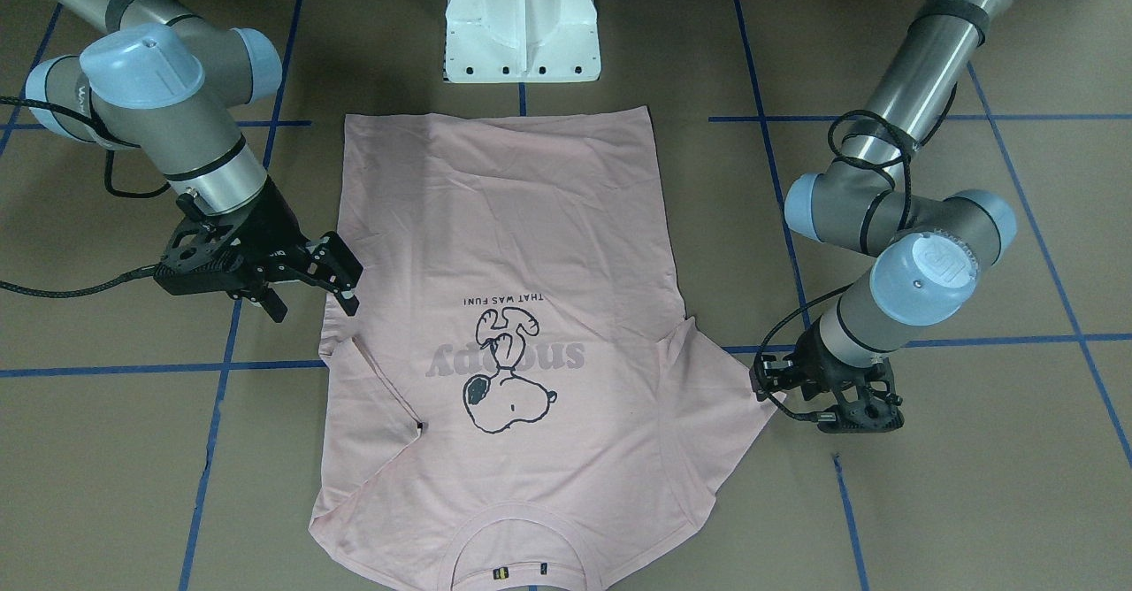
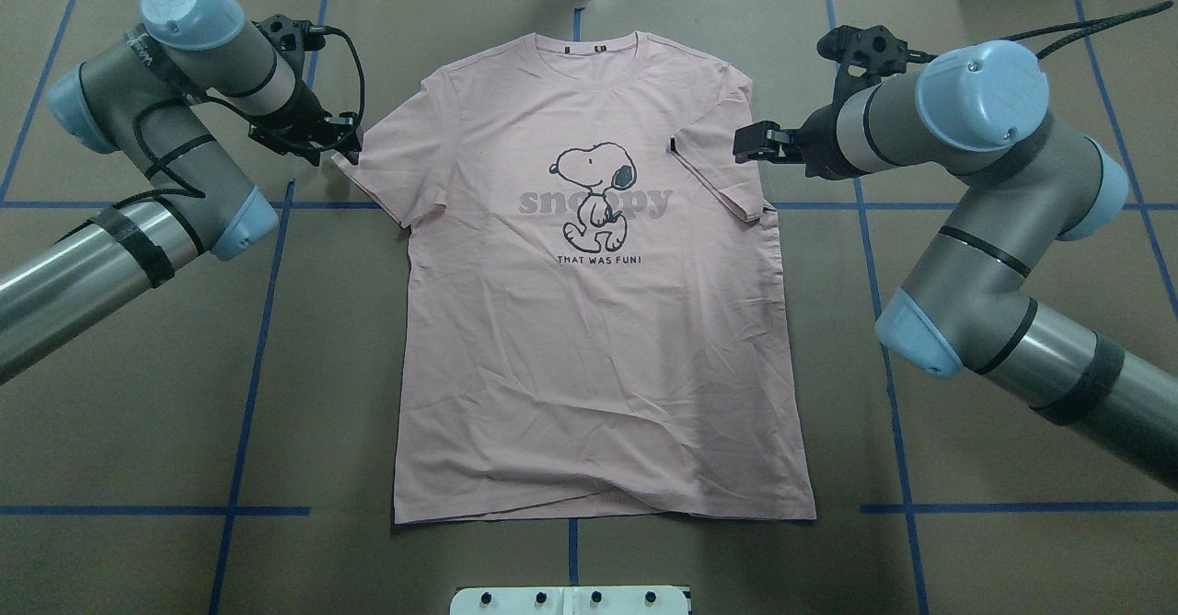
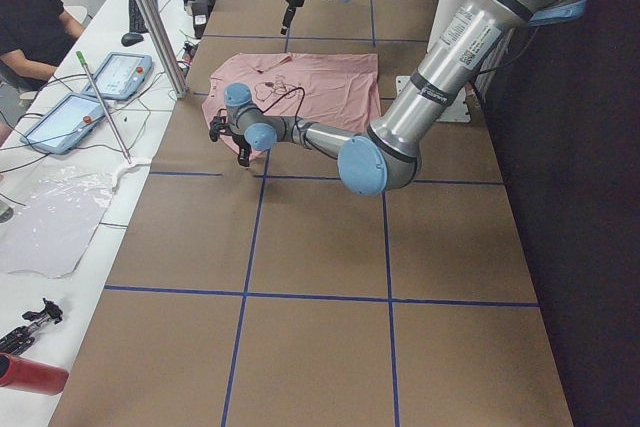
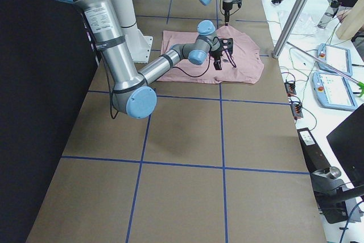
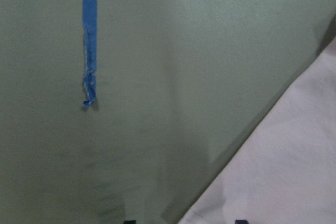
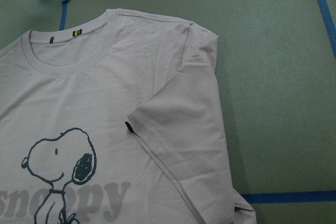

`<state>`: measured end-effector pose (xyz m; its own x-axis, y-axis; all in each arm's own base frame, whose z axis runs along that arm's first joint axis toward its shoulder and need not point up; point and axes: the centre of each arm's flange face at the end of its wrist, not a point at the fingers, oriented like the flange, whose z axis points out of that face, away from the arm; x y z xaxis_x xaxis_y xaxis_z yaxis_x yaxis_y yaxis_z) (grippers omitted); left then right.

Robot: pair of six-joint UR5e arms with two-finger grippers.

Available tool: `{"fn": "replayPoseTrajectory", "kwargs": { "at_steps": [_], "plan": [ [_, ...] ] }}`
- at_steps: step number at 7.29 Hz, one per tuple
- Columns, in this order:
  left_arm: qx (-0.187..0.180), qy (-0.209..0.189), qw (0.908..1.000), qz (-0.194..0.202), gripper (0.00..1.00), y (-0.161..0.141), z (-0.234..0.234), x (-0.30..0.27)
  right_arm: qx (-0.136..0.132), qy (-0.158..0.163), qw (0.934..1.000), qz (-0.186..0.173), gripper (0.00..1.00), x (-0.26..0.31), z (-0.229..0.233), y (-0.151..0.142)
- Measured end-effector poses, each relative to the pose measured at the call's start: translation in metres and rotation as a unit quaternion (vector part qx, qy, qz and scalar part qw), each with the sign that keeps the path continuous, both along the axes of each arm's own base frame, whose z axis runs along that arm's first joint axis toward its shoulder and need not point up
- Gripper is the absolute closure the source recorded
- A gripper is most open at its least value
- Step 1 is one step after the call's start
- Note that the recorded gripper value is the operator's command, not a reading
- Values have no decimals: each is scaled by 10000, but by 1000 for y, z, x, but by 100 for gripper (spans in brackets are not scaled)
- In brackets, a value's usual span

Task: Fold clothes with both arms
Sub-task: 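Bring the left gripper to the shirt's other shoulder while the right gripper waits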

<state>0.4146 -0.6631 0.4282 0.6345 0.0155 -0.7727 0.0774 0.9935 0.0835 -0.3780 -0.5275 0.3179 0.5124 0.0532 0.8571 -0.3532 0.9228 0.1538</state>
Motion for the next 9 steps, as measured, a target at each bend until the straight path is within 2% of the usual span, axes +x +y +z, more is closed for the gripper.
{"fn": "replayPoseTrajectory", "kwargs": {
  "at_steps": [3,5,6,7,9],
  "plan": [
    [142,145,9998,-56,100,-4,-11,-5,6,17,10000,-5,0,-1,1,-1],
    [258,491,9980,-302,100,-11,-62,-17,21,23,10000,-7,0,-1,2,-1],
    [178,690,9963,-475,100,-9,-91,-14,12,22,10000,-4,0,-2,3,-1],
    [47,829,9948,-594,100,-6,-117,3,12,30,10000,-9,0,-2,3,-1],
    [32,763,9937,-821,100,-9,-143,52,1,71,10000,-18,0,-4,8,-3]
  ]
}}
